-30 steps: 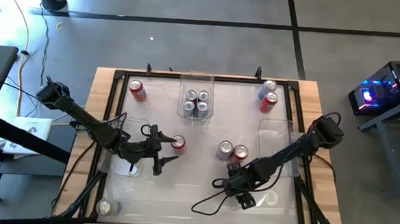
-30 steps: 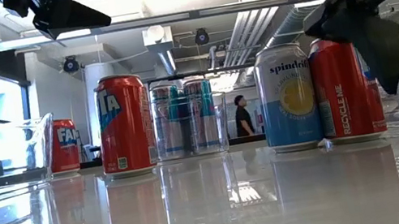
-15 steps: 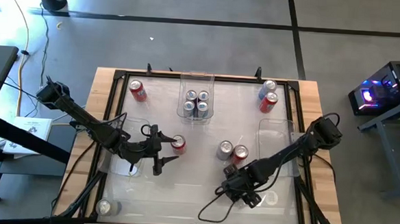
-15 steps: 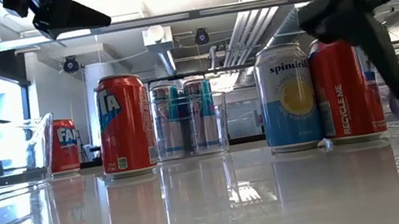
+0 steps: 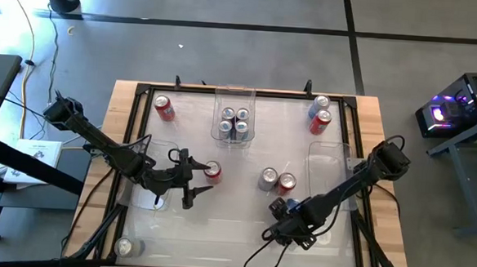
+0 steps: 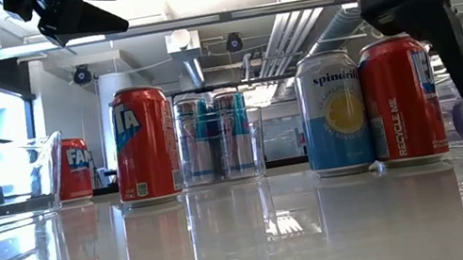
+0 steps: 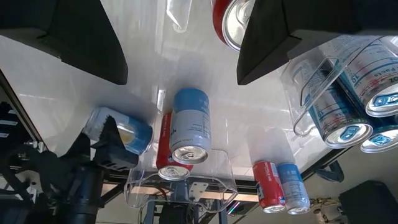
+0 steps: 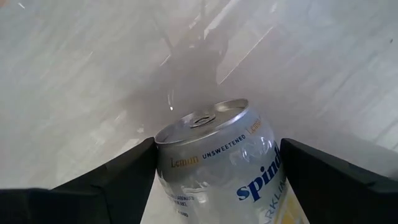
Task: Sort soda cans
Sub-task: Put the bottom right blue-white soda can into the bottom right transparent bin
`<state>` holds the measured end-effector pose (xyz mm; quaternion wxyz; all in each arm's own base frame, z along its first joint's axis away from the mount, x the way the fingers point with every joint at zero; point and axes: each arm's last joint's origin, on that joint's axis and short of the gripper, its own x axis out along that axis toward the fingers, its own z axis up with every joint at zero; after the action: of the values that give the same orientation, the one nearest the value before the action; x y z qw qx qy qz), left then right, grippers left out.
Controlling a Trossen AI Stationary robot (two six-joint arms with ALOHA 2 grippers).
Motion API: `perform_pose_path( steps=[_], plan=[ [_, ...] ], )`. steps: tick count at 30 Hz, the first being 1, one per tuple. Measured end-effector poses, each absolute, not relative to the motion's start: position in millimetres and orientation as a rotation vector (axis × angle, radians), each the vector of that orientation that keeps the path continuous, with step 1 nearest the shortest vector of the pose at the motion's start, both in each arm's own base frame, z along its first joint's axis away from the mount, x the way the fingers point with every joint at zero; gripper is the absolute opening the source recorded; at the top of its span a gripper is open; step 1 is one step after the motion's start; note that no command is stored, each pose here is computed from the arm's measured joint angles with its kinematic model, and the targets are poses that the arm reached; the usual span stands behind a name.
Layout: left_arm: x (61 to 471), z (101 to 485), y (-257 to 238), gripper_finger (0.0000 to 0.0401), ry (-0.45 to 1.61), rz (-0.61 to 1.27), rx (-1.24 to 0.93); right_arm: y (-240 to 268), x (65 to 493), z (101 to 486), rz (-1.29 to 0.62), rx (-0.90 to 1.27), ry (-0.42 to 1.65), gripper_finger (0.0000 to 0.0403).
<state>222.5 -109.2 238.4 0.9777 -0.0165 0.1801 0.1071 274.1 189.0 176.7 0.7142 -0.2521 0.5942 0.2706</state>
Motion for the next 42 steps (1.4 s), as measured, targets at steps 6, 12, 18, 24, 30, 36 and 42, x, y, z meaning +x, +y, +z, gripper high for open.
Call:
perform_pose_path(
  steps=[6, 12, 18, 24, 30, 36, 42],
  plan=[
    [222, 238, -109, 0.0296, 0.363, 0.216, -0.034, 185, 278, 171, 0.567, -0.544, 1.342, 0.0348],
    [223, 238, -109, 0.0296, 0.362, 0.216, -0.036, 187, 279, 158, 0.628, -0.629, 1.368, 0.0350],
    [223, 238, -109, 0.0296, 0.362, 0.216, -0.036, 192, 276, 155, 0.628, -0.682, 1.361, 0.0350],
    [223, 238, -109, 0.0296, 0.362, 0.217, -0.040, 197, 273, 155, 0.570, -0.746, 1.337, 0.0318],
    [223, 238, -109, 0.0296, 0.361, 0.218, -0.048, 204, 276, 161, 0.483, -0.642, 1.314, 0.0285],
    [222, 238, -109, 0.0296, 0.359, 0.219, -0.058, 222, 296, 179, 0.412, -0.412, 1.113, 0.0285],
    [221, 239, -113, 0.0296, 0.359, 0.204, -0.056, 238, 304, 180, 0.288, -0.201, 0.863, 0.0285]
  ],
)
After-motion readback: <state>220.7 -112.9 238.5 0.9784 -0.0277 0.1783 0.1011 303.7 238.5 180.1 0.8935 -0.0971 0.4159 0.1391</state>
